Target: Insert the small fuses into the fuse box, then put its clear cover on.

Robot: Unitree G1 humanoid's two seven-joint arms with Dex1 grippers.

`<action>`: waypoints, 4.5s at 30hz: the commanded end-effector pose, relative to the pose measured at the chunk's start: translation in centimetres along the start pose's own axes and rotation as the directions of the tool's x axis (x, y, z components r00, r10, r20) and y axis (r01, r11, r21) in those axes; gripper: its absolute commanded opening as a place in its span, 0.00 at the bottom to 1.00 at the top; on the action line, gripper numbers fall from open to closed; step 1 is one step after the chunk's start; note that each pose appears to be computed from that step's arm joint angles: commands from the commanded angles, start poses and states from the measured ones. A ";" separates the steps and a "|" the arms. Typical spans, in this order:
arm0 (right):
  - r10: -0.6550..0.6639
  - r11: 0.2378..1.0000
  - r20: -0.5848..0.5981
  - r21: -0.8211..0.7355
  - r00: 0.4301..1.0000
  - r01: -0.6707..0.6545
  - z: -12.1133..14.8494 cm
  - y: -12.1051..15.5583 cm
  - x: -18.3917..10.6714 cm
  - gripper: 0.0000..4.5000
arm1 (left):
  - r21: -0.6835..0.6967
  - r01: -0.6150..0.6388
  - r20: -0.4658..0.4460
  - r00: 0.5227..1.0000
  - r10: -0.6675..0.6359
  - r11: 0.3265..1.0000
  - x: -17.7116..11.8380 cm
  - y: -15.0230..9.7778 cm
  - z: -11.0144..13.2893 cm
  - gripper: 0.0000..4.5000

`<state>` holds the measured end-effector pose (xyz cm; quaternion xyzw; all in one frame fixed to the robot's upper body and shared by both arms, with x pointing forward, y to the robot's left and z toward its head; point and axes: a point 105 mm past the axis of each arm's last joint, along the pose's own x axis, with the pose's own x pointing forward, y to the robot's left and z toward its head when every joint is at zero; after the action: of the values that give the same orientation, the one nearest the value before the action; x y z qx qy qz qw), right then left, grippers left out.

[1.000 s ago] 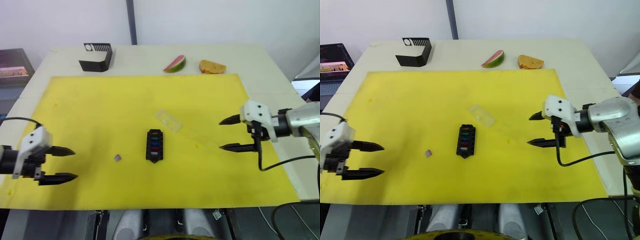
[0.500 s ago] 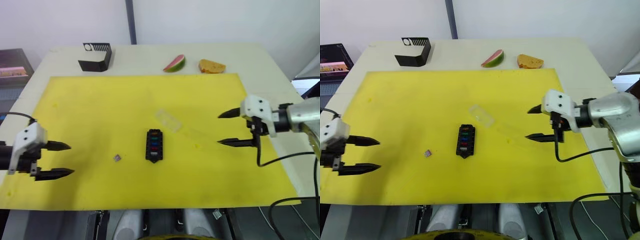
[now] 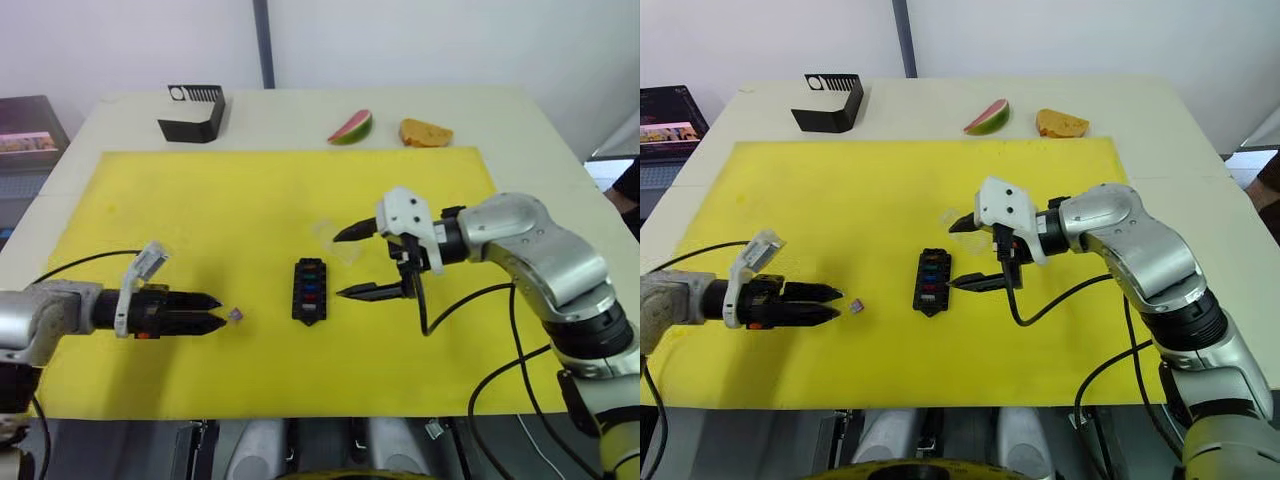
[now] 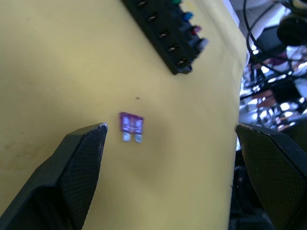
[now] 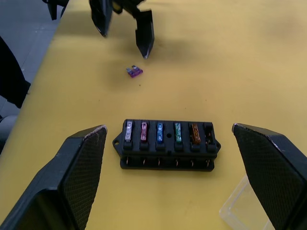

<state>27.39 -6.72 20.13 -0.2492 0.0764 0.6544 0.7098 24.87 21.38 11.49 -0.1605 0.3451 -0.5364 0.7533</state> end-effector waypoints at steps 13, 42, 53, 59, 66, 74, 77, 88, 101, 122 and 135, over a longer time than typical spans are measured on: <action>-0.023 1.000 0.010 -0.012 1.000 0.023 0.9 0.9 0.2 0.98 | -0.146 0.124 -0.074 0.988 -0.136 0.981 2.5 -0.6 -2.6 1.00; -0.032 0.999 -0.042 -0.035 0.999 0.031 0.1 0.8 0.7 1.00 | -0.221 0.007 -0.005 1.000 -0.008 0.975 1.2 2.2 -3.5 0.01; -0.036 0.999 -0.049 -0.033 0.998 0.035 0.0 0.7 0.8 1.00 | -0.211 -0.003 -0.001 1.000 0.003 0.978 1.1 2.4 -3.4 0.01; -0.036 0.999 -0.051 -0.034 0.998 0.034 0.0 0.8 0.8 1.00 | -0.237 -0.012 0.024 1.000 0.018 0.971 0.8 2.6 -3.4 0.01; -0.035 0.999 -0.051 -0.034 0.998 0.033 -0.1 0.9 0.9 1.00 | -0.237 -0.015 0.063 0.998 0.031 0.971 0.9 2.9 -2.9 0.39; -0.035 0.999 -0.058 -0.041 0.998 0.032 -0.2 0.9 0.9 1.00 | -0.260 0.001 0.119 0.992 0.030 0.966 1.6 3.2 -1.9 0.39; -0.033 0.999 -0.060 -0.043 0.998 0.031 -0.2 0.9 0.9 1.00 | -0.257 0.012 0.122 0.992 0.020 0.966 1.9 3.0 -1.8 0.39; -0.026 0.999 -0.065 -0.049 0.998 0.023 -0.3 1.1 1.0 1.00 | -0.251 -0.007 0.132 0.990 0.042 0.968 2.0 3.4 -1.9 0.01; -0.025 0.998 -0.063 -0.051 0.998 0.022 -0.2 1.1 1.1 1.00 | -0.222 -0.022 0.120 0.992 0.049 0.975 1.8 3.3 -1.8 0.01; 0.084 0.920 0.192 0.362 0.978 -0.150 5.7 -0.2 -0.4 1.00 | 0.456 0.147 0.202 0.943 -0.263 0.878 3.3 -9.9 9.5 0.01; 0.123 0.872 0.233 0.439 0.965 -0.217 6.6 0.1 1.4 0.60 | 0.492 0.154 0.175 0.947 -0.270 0.857 4.0 -10.1 9.3 0.00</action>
<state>26.37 -2.77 23.74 0.0036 0.2059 0.6886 0.6953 25.48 13.08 22.27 -0.0869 0.1074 -0.6497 0.7475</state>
